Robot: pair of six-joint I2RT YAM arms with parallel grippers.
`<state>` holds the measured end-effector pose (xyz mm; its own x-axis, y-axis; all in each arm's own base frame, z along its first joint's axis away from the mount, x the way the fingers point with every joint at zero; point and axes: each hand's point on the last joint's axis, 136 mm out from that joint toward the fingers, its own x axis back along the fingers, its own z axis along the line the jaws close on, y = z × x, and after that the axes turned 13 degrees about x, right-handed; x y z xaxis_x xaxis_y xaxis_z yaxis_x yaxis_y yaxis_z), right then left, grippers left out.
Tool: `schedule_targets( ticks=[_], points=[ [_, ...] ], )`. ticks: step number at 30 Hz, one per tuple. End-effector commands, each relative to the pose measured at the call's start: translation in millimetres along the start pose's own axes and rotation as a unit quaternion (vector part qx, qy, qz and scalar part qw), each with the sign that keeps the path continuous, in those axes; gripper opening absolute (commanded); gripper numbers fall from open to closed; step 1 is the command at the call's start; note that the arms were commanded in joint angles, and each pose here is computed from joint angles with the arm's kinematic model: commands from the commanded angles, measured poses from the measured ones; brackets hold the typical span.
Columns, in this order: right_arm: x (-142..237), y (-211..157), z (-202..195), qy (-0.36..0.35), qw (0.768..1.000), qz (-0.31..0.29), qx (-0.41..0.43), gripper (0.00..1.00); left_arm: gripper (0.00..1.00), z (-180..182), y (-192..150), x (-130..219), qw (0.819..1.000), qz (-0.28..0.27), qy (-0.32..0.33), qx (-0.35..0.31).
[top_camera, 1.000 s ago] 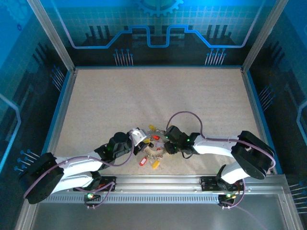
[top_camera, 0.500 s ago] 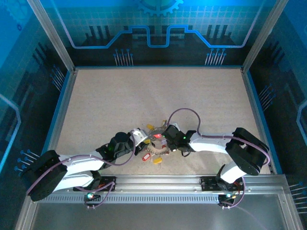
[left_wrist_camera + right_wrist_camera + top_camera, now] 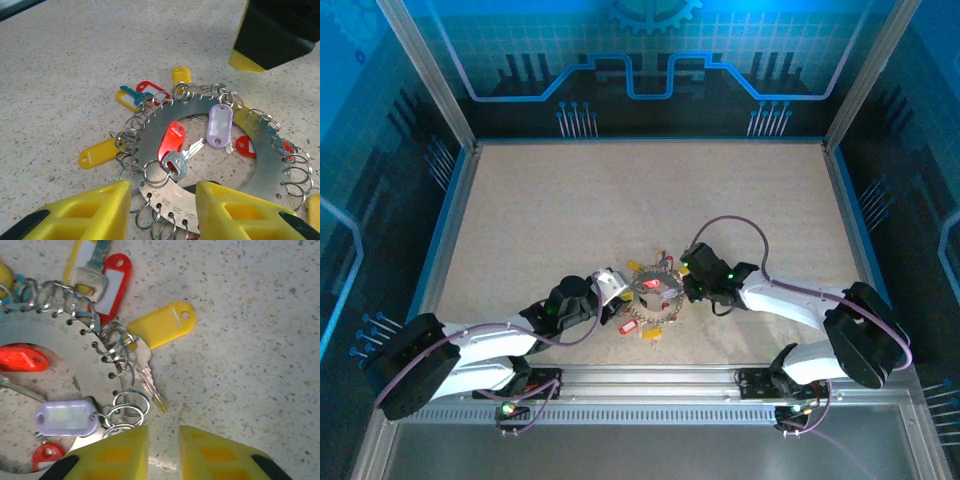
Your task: Put the keys on the keyring
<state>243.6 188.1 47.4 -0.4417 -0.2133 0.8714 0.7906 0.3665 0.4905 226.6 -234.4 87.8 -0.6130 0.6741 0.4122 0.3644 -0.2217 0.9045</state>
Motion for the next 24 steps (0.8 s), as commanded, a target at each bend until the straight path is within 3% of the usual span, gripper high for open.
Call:
schedule_targets(
  ticks=[1,5,11,18,24],
  points=[
    [2.4,-1.7,19.9,0.091,0.995,0.000,0.029,0.25,0.41,-6.9,14.7,-2.1,0.999,-0.018,-0.022,-0.020],
    [-0.2,-5.2,16.5,0.149,0.989,0.025,-0.008,0.27,0.41,-7.6,18.3,-3.3,0.999,-0.018,-0.023,-0.025],
    [-5.9,-19.2,21.5,0.171,0.983,0.070,0.006,0.29,0.41,-8.3,15.3,-6.6,0.999,-0.013,-0.026,-0.022],
    [-19.6,-23.6,14.1,0.140,0.986,0.094,0.019,0.32,0.41,-8.7,14.8,-7.9,0.999,-0.014,-0.028,-0.017],
    [-15.3,-13.6,19.0,0.134,0.987,0.088,0.007,0.41,0.41,-8.0,14.9,-6.4,0.999,-0.015,-0.026,-0.016]
  ],
)
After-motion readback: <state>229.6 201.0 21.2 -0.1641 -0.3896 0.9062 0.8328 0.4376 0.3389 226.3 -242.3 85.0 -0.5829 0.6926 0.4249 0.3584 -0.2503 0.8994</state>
